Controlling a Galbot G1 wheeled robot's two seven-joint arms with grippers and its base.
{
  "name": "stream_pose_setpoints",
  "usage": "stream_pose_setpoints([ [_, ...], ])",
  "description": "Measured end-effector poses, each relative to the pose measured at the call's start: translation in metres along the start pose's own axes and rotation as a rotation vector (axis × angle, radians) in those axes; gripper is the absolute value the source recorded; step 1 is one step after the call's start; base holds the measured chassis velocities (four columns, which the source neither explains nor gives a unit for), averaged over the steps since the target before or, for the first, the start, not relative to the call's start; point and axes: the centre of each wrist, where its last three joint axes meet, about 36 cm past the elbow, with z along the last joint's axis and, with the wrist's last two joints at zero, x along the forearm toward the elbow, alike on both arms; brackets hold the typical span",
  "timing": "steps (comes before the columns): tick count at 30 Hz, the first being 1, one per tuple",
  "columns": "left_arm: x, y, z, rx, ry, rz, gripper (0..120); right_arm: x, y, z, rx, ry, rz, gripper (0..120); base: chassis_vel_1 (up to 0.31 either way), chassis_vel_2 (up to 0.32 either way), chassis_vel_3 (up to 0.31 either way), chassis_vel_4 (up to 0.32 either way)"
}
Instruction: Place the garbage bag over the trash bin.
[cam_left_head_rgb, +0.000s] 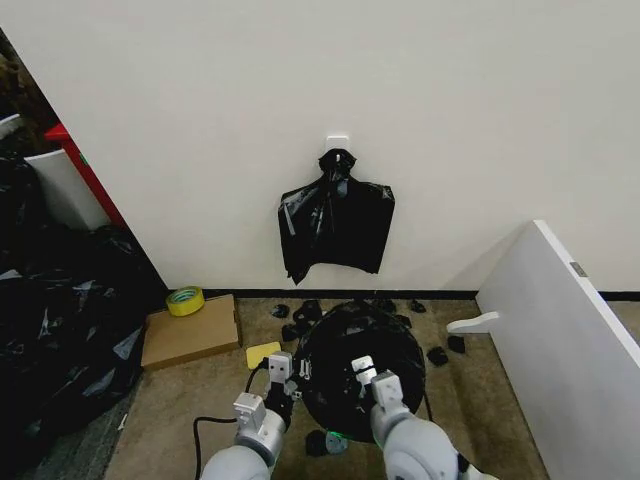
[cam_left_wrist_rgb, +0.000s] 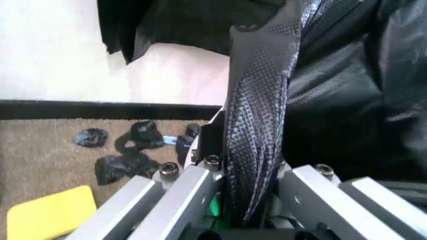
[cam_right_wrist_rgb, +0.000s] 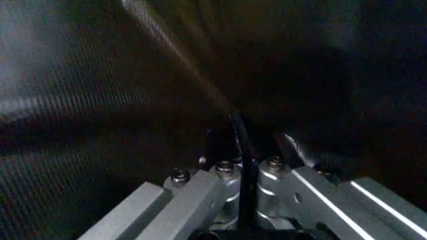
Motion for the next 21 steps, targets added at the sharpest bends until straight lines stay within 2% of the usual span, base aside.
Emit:
stream_pose_setpoints([
  [7, 0.003, -0.001, -0.001, -0.001, -0.001, 0.006, 1, -0.031, 0.005, -0.002, 0.119, -0.017, 0.077, 0, 0.000, 0.000, 0.000, 0.000],
  [14, 0.007, -0.001, 0.001, -0.009, 0.009, 0.004, 1, -0.055, -0.003, -0.002, 0.161, -0.007, 0.126, 0, 0.000, 0.000, 0.000, 0.000],
  [21, 0.007, 0.000, 0.000, -0.010, 0.007, 0.004, 1, -0.048, 0.001, 0.002, 0.185, 0.041, 0.115, 0, 0.000, 0.000, 0.000, 0.000],
])
